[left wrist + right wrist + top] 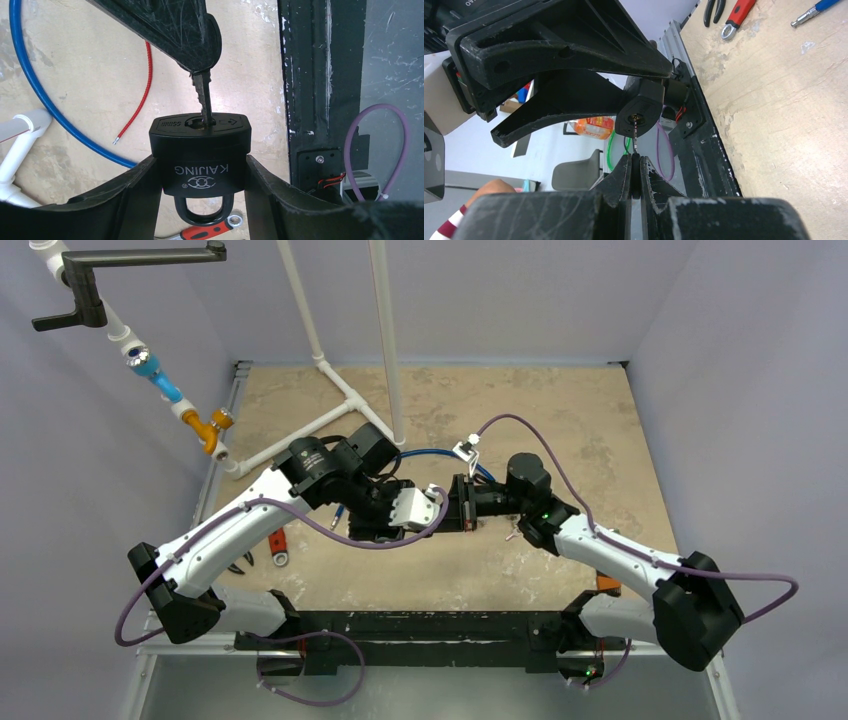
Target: Unlock with the key
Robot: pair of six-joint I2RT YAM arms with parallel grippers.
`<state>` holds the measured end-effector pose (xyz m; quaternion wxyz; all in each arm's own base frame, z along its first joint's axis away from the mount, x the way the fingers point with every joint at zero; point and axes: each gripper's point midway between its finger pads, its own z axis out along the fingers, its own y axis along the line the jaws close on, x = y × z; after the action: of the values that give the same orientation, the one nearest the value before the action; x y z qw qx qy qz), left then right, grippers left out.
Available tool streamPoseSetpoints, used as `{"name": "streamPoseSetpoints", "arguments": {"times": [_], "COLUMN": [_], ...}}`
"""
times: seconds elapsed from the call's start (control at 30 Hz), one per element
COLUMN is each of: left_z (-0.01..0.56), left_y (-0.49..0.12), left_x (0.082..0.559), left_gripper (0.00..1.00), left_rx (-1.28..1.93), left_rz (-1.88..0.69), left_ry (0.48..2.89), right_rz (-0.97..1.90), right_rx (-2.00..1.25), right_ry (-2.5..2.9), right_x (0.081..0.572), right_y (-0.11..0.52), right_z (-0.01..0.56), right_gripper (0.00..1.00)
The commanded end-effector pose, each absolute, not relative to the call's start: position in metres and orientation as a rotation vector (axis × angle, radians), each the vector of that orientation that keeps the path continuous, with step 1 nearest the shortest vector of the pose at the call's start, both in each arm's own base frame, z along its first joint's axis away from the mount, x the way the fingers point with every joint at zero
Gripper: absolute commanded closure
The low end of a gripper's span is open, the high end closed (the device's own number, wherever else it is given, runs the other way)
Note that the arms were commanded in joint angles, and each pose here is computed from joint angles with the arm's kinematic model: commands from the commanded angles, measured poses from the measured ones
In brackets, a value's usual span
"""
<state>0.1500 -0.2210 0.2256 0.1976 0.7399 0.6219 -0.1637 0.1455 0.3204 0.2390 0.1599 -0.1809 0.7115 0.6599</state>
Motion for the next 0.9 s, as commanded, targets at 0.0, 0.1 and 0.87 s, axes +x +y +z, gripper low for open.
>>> {"name": "streamPoseSetpoints", "arguments": {"times": [0.0,0.1,0.87], "left_z": [0.247,0.246,0.237], "left_y": [-0.239,-0.238,-0.236], "left_x": [0.158,0.157,0.174], "left_gripper": [1.0,1.0,1.0], "left_rx": [1.992,2.002,1.92], "left_rz": [-0.467,-0.467,-0.351], "left_ry": [1.644,1.638,1.725], "right_rz": [1.891,1.892,1.759], "right_rx": [-0.526,-0.512,-0.35], "right_ry": [1.929,1.934,1.935], "right_x": [0.156,0.158,0.179], "right_y": [0.328,0.329,0.322], "right_z": [0.265,0.264,0.266], "right_gripper": [1.0,1.0,1.0]}}
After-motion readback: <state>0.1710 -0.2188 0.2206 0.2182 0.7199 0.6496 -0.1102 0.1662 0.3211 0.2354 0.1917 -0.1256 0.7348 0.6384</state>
